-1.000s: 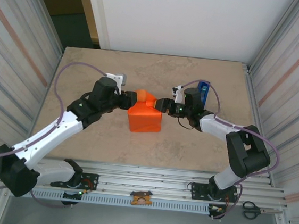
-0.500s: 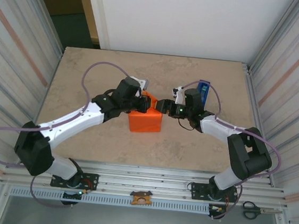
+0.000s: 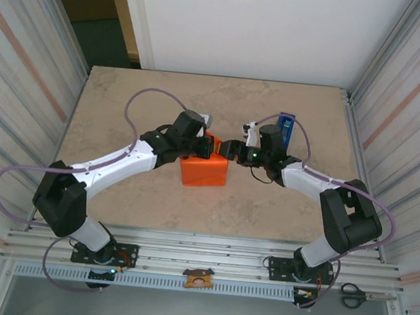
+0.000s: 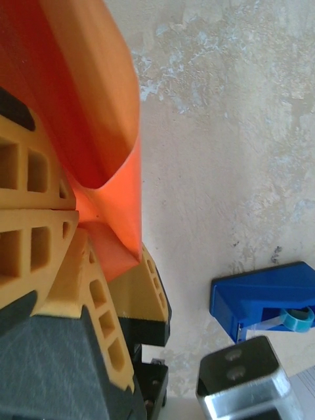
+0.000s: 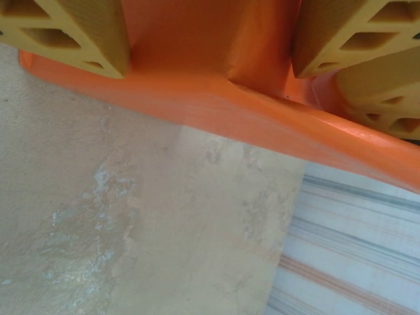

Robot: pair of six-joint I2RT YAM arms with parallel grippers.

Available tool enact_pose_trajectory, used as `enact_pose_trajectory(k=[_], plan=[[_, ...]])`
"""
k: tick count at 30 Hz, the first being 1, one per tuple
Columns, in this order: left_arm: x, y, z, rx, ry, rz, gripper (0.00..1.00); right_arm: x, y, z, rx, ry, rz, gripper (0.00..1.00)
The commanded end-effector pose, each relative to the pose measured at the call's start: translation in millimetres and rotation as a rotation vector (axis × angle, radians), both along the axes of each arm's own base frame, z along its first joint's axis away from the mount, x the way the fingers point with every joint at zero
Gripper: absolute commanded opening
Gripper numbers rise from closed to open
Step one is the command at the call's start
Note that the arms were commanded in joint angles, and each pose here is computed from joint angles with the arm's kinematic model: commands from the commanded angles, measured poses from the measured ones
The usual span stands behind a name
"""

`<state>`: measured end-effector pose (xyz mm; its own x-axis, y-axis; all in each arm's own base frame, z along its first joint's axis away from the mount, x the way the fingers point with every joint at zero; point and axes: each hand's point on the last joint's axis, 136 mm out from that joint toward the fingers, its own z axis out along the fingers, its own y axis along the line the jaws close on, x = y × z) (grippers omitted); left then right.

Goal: Wrap the gift box in paper
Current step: Fold the seventh fold of the wrapping paper on the gift box.

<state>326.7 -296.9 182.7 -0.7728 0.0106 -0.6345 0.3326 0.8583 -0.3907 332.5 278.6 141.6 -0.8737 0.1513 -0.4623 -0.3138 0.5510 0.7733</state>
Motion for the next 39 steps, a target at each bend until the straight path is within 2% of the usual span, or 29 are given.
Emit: enact_pose_trajectory(k=[1,7,11,17,23,27,30,39], plan=[[7,1,-1,0.002,-0.009,0.036,0.02,-19,-1,-24,-0.055,0.089,0.035,0.64],[4,9,-21,0.059,0.023,0.042,0.02,-15,0,-18,-0.046,0.074,0.037,0.64],[-2,14,-36,0.083,0.037,0.028,0.01,-6,1,5,-0.056,-0.004,0.092,0.65],[-5,18,-40,0.100,0.038,0.025,0.00,11,-5,41,-0.106,-0.278,0.230,0.62],[-5,17,-38,0.085,0.029,0.027,0.00,8,5,38,-0.234,-0.519,0.480,0.56],[-4,17,-36,0.083,0.022,0.027,0.00,5,11,32,-0.224,-0.624,0.617,0.55],[-4,17,-37,0.084,0.022,0.027,0.00,10,14,31,-0.232,-0.704,0.652,0.56],[-6,15,-37,0.078,0.030,0.013,0.00,20,21,31,-0.211,-0.729,0.711,0.51]])
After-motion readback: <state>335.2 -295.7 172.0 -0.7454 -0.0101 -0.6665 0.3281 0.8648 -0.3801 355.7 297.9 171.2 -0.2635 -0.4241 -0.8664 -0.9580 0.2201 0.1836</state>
